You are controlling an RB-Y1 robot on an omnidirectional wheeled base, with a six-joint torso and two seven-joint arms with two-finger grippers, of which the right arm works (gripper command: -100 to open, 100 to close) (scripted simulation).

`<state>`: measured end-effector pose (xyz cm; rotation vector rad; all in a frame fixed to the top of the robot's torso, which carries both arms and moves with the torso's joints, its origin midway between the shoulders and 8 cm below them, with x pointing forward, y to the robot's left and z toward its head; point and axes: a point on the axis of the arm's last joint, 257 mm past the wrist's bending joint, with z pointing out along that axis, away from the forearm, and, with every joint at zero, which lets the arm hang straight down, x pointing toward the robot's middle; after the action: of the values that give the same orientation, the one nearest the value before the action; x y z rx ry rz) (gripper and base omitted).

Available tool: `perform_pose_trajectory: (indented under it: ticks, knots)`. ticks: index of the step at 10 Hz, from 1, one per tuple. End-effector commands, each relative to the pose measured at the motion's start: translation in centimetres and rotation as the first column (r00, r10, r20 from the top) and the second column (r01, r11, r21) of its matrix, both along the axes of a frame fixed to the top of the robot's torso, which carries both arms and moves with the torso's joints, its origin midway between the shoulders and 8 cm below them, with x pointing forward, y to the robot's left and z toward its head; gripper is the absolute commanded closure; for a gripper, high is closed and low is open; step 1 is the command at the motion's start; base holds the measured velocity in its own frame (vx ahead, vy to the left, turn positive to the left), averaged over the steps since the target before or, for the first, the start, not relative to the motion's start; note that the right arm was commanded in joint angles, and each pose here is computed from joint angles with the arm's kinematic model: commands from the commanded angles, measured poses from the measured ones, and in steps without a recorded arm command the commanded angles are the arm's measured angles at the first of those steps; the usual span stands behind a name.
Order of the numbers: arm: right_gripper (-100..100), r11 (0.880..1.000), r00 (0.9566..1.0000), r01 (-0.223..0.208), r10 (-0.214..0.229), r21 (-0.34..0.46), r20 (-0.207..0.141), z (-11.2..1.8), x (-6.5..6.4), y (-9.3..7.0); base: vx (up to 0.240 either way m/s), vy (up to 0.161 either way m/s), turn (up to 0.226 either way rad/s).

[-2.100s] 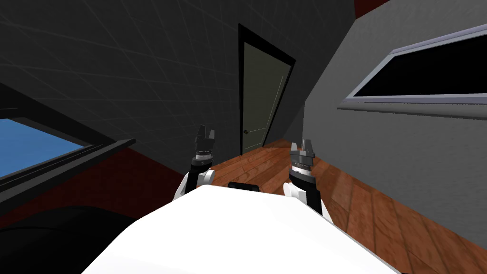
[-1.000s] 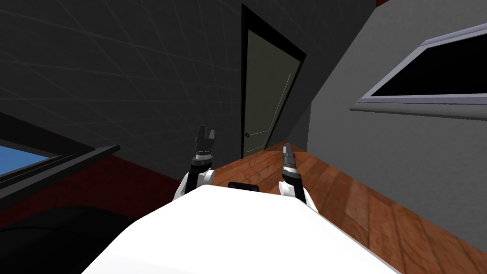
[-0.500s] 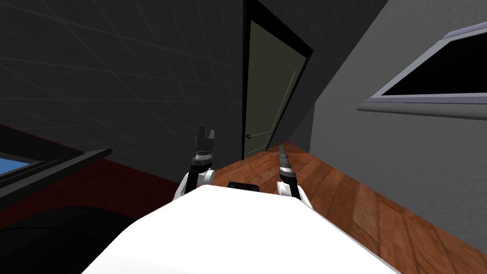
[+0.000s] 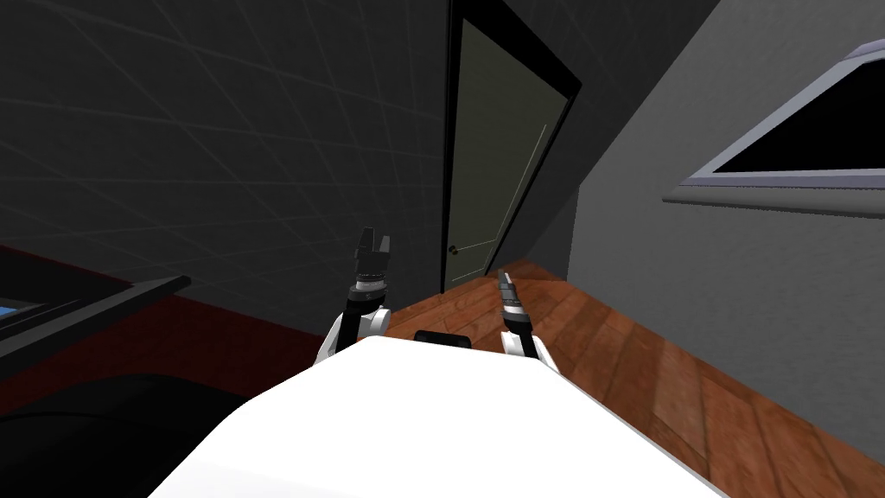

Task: Pull the door open

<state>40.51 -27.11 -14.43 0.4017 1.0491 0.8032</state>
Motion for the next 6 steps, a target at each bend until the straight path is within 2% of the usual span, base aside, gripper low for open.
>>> perform_pose_trajectory:
  ticks: [1,3,6]
  knots:
    - [-100,0.999,0.9998,0.002,-0.003,-0.051,-0.018,-1.3,0.3,0.4,0.075,0.023,0.022]
    - [-100,0.993,0.9991,0.001,-0.006,-0.119,-0.042,-3.3,0.7,0.9,0.093,0.024,0.023]
    - [-100,0.976,0.9971,-0.009,-0.008,-0.219,-0.076,-6.3,1.2,1.6,0.114,0.029,0.022]
